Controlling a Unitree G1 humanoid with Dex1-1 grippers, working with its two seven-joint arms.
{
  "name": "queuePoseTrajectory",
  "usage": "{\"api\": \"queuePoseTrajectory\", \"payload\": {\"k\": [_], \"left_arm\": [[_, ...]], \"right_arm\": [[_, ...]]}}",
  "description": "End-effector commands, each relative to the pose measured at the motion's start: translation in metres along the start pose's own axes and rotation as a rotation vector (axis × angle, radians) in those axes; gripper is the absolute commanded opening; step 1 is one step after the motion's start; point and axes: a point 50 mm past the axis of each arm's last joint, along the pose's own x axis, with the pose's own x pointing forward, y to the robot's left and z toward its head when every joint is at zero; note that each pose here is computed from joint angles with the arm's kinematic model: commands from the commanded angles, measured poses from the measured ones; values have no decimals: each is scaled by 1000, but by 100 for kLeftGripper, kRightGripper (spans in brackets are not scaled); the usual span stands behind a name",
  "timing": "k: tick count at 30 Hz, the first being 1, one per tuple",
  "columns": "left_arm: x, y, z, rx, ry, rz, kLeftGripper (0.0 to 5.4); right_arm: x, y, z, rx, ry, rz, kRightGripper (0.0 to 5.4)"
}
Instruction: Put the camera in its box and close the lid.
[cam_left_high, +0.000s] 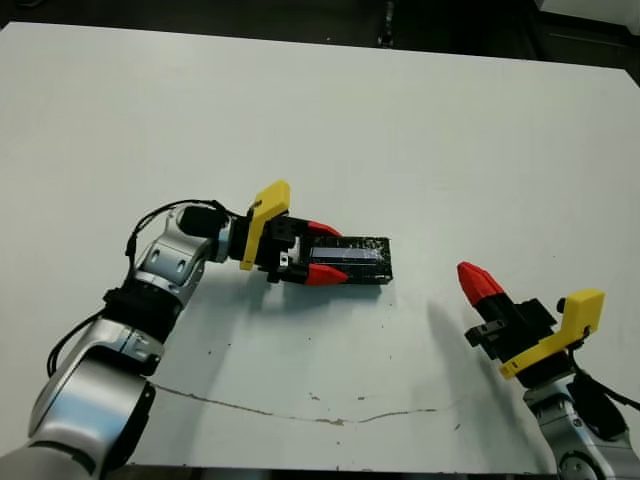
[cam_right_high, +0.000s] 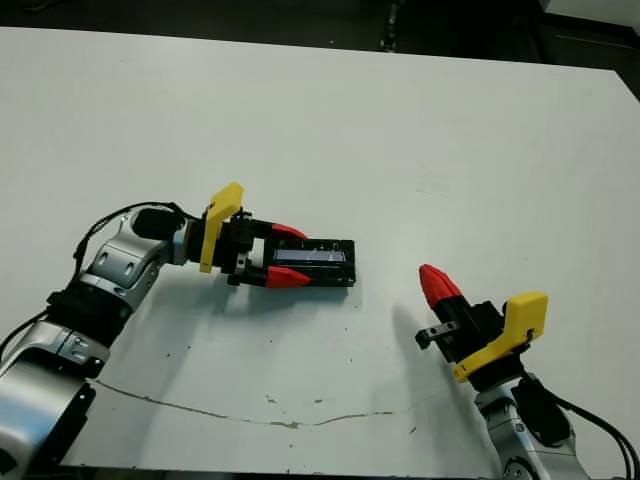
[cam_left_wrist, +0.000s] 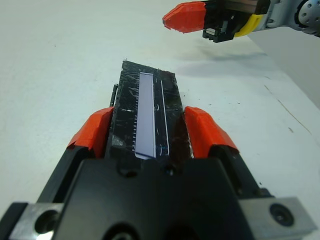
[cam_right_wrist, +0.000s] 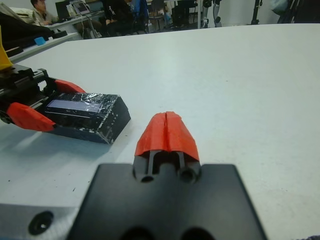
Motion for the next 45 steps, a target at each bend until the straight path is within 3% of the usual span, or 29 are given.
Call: {"api": "queuePoseTrajectory", "payload": {"k": [1, 35, 45], "left_arm": [[23, -9, -21, -59, 62, -33, 316], [-27, 1, 11, 35, 39, 97, 311], [-58, 5, 5, -4, 12, 207, 311]], "right_arm": [[-3, -3, -1, 5, 22, -16, 0], [-3, -3, -2, -10, 26, -3, 0], [-2, -4, -3, -25, 13, 23, 0]]}}
